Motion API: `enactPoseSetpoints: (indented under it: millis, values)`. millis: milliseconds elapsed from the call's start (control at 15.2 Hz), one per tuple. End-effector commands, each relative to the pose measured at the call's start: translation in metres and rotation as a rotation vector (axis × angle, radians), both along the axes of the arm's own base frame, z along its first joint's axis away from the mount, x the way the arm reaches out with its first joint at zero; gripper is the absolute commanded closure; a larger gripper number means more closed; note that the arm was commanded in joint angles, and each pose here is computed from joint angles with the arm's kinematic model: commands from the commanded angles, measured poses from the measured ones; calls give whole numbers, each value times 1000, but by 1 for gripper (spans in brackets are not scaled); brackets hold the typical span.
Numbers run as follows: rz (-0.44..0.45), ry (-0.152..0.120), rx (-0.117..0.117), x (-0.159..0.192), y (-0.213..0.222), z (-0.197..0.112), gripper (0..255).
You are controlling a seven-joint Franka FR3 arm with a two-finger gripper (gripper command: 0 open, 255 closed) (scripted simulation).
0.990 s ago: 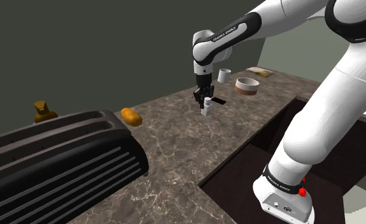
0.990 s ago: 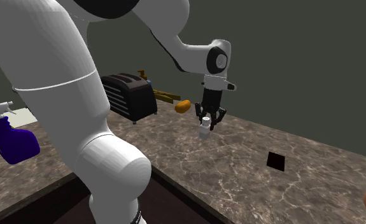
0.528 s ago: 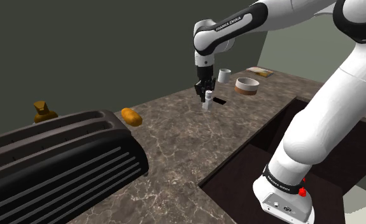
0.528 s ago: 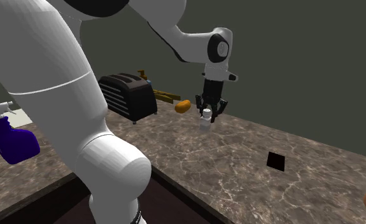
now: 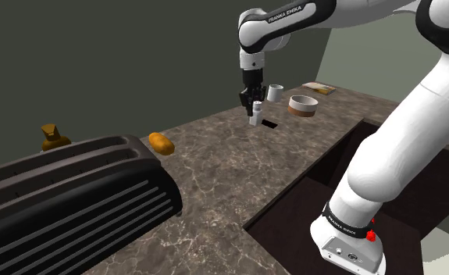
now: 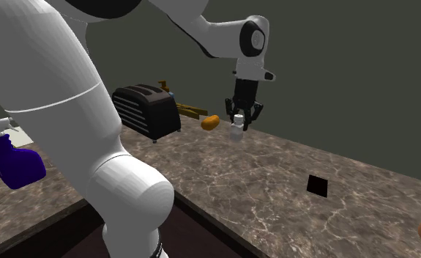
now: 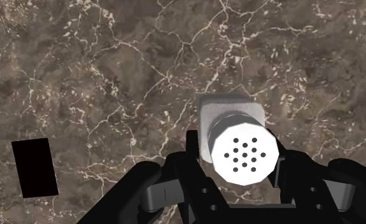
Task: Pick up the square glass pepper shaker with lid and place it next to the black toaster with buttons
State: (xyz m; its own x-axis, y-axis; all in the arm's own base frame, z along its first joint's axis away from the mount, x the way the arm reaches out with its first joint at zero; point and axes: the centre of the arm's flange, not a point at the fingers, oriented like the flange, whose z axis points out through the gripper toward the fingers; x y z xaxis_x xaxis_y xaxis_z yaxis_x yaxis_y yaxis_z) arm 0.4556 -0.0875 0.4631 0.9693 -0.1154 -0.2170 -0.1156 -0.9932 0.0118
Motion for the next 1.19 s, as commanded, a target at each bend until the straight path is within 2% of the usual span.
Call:
enactPoseSetpoints:
  millis: [0,1122]
  values:
    - [0,0,0,0,-1,10,255]
    - [0,0,0,0,-1,100,255]
